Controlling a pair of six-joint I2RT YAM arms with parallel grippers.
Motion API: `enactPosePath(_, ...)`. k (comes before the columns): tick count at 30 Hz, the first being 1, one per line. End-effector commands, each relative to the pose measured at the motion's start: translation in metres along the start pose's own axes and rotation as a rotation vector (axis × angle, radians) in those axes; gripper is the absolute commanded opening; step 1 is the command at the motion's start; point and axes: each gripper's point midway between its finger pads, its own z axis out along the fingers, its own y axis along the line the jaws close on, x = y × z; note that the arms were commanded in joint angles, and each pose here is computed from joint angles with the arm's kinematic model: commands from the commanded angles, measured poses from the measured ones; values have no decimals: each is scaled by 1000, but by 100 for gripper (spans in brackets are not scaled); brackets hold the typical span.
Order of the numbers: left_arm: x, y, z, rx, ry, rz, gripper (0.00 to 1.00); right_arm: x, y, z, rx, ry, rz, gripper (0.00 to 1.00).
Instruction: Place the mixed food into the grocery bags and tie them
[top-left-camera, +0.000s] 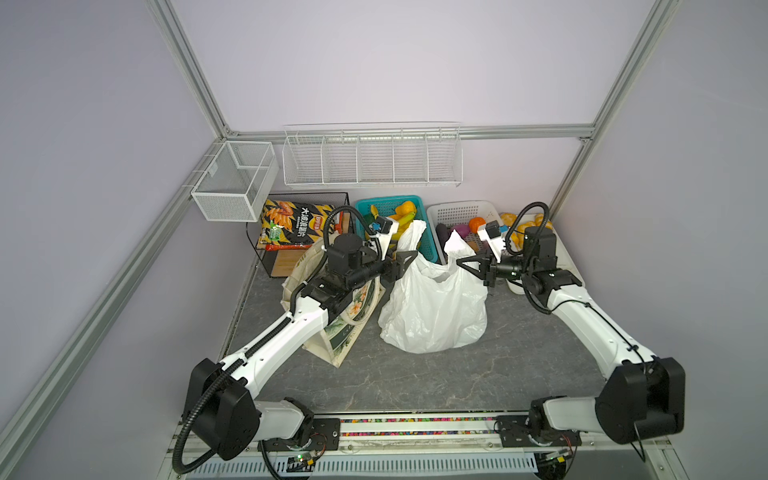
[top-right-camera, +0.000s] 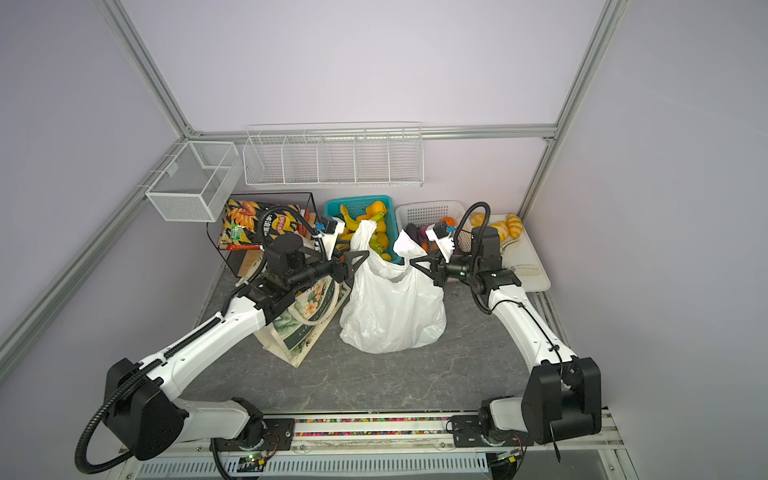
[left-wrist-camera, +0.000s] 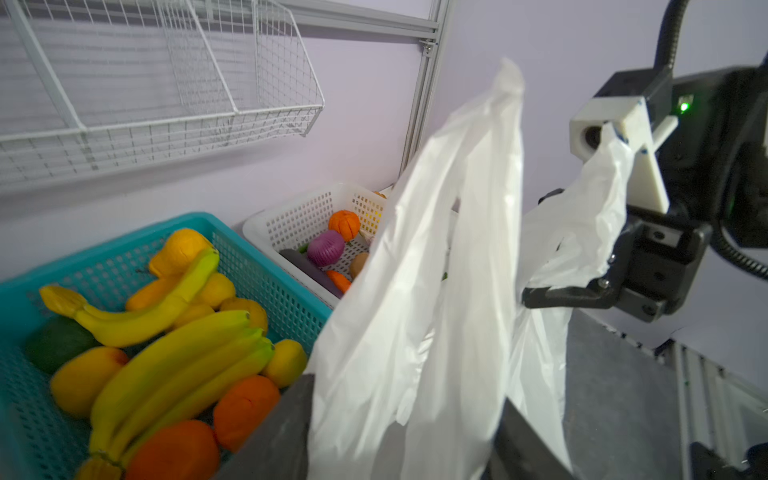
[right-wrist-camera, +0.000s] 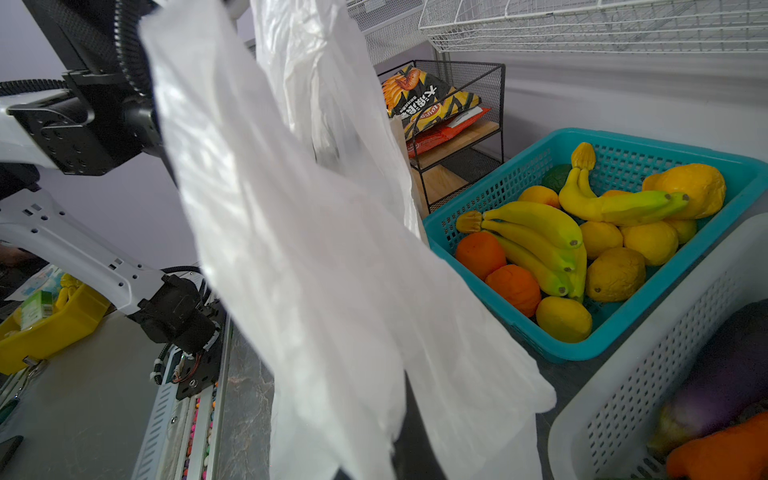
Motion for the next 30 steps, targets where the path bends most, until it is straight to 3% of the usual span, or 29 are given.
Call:
enactPosePath(1,3,-6,1,47,-2,64,38,-2,-1,-5,33,-10,18,6)
enactPosePath(5,11,-18,-2,113,46,109,23,-2,-8,-3,65,-23,87,6)
enactPosePath(9,20,-34,1,156,105,181,0,3,-13,0,102,-9,141,6)
enactPosePath(13,34,-45,11,128,218,297,0,7,-13,4,123,17,156,7)
enactPosePath(20,33,-47,15,79,284,395,0,14,-21,3,167,50,194,8)
enactPosePath(26,46,-43,23,3,425,535,0,16,-18,4,153,46,156,13)
enactPosePath(30,49,-51,33,32,458,565,0,12,-13,6,108,25,137,17)
